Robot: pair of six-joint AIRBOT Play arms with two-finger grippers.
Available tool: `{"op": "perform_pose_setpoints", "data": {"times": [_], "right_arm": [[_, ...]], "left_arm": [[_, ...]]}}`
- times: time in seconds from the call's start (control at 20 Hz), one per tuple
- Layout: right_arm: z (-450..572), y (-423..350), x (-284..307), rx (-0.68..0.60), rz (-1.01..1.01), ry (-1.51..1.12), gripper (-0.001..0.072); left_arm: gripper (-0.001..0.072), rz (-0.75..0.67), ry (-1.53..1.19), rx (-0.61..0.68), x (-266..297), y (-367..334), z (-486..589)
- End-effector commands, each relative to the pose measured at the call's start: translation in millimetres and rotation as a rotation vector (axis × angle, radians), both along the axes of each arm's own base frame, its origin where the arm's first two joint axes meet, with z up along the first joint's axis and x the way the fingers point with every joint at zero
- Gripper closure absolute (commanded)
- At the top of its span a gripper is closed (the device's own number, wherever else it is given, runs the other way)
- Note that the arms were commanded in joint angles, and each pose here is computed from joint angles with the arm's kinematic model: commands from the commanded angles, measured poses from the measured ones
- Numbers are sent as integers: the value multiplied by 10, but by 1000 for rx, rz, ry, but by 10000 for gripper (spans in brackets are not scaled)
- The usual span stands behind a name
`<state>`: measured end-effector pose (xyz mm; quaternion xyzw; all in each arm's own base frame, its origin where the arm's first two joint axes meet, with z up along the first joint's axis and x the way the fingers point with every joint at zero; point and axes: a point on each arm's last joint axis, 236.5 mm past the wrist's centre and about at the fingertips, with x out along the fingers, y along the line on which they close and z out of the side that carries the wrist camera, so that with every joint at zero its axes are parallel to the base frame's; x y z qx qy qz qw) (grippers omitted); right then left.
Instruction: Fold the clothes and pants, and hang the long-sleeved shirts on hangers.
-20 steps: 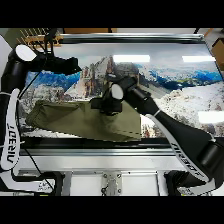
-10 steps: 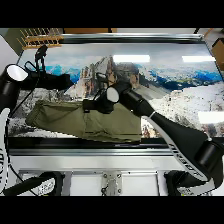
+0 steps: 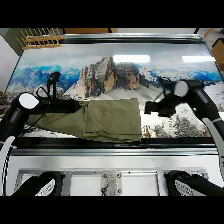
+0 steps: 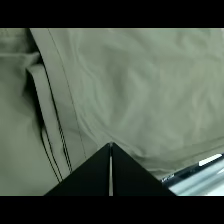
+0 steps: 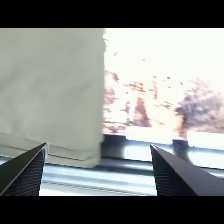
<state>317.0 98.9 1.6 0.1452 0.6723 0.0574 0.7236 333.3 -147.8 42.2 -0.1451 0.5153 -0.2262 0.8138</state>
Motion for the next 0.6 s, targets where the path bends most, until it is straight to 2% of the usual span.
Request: {"op": "perform_pose_setpoints", "data": {"times": [0.0, 0.1, 0.55], "right_arm": [[-297, -143, -118, 261, -75, -56, 13], [-445, -72, -34, 377, -105, -100, 13], [-1003, 793, 119, 646, -119, -25, 14]], "left_arm": [[689, -30, -5, -1, -272, -92, -76], [689, -48, -19, -1, -371, -142, -65], [689, -79, -75, -10, -417, -272, 55]]}}
